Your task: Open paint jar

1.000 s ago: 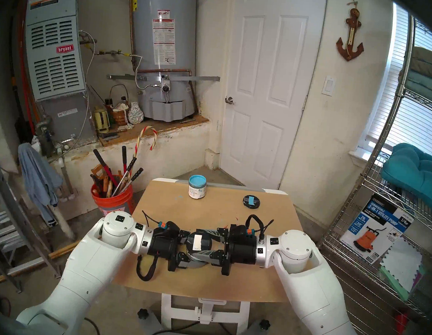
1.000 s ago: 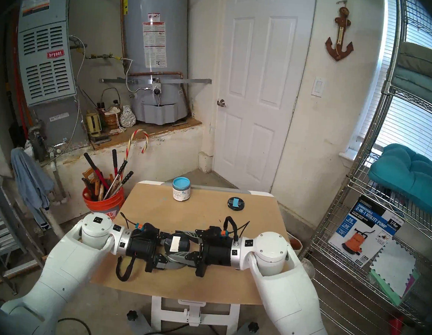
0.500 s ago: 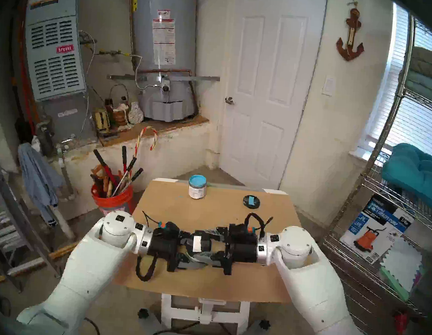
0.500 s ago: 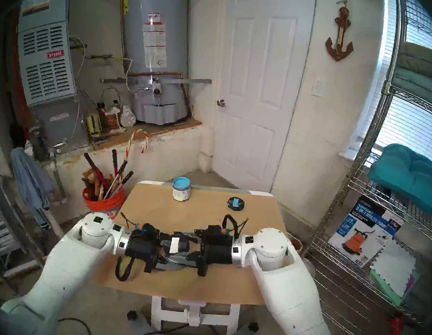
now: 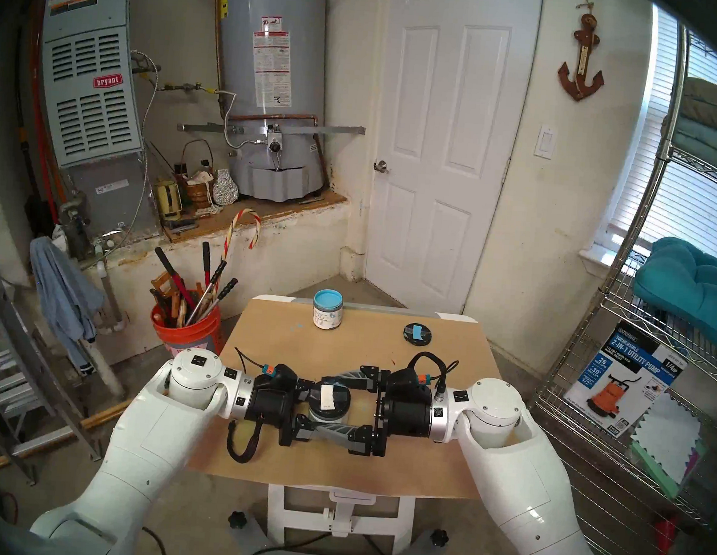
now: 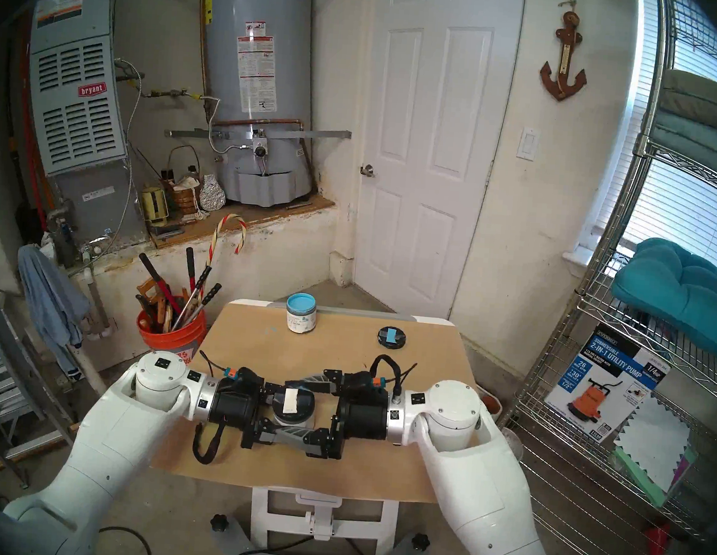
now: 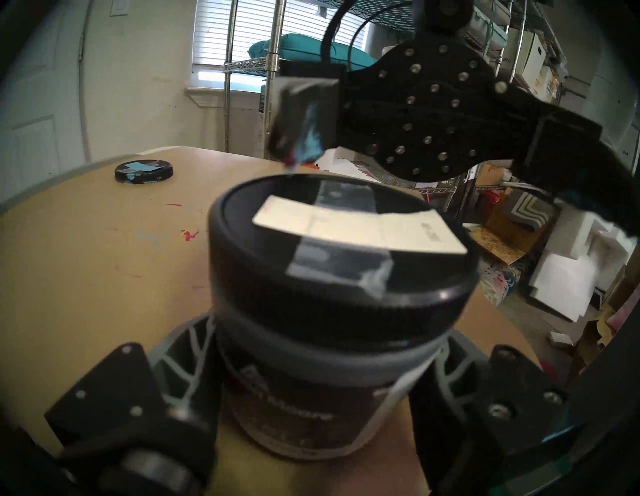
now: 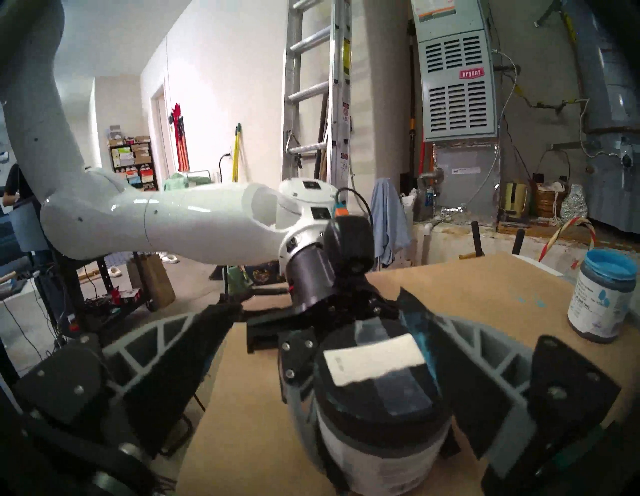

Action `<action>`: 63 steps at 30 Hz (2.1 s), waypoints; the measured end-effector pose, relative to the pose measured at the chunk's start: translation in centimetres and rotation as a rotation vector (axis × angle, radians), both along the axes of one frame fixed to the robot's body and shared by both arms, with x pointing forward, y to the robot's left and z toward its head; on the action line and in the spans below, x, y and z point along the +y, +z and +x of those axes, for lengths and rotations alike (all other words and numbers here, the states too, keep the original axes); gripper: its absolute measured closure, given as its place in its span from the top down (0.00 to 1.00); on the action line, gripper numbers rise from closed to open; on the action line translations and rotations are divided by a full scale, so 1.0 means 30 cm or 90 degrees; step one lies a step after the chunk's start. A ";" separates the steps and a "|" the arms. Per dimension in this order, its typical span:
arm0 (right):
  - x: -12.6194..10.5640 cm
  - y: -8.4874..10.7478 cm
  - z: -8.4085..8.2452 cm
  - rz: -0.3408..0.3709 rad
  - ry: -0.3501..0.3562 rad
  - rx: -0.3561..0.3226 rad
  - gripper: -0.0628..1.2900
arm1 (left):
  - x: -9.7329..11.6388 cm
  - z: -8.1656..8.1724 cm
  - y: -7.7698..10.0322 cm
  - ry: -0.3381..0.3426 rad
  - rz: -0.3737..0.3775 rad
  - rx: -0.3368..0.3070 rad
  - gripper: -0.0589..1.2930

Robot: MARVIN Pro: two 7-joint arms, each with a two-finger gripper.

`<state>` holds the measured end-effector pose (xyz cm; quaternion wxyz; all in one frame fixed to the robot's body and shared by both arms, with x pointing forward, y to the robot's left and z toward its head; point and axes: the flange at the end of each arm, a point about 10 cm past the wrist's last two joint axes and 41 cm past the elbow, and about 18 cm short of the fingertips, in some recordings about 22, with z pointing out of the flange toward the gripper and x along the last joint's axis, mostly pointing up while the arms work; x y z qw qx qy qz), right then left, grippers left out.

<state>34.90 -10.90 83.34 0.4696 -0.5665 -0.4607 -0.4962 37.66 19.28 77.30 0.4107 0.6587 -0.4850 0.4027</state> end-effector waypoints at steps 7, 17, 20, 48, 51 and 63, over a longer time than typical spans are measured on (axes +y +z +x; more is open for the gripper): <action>-0.047 0.045 0.007 0.037 -0.120 -0.020 0.98 | 0.001 -0.003 0.001 0.018 -0.001 -0.003 0.62; -0.069 0.022 -0.063 0.018 -0.255 -0.039 0.98 | 0.003 -0.017 -0.002 0.031 -0.008 -0.001 0.62; -0.061 0.000 -0.091 0.011 -0.267 -0.032 0.98 | 0.003 -0.018 -0.002 0.029 -0.009 0.000 0.62; 0.035 -0.104 -0.204 0.016 -0.311 0.008 0.98 | 0.008 -0.015 -0.006 0.016 -0.015 -0.004 0.62; 0.044 -0.106 -0.204 0.017 -0.312 0.006 0.98 | 0.008 -0.015 -0.005 0.016 -0.014 -0.002 0.62; 0.074 -0.117 -0.216 0.014 -0.305 -0.007 0.98 | 0.007 -0.016 -0.001 0.017 -0.013 0.006 0.62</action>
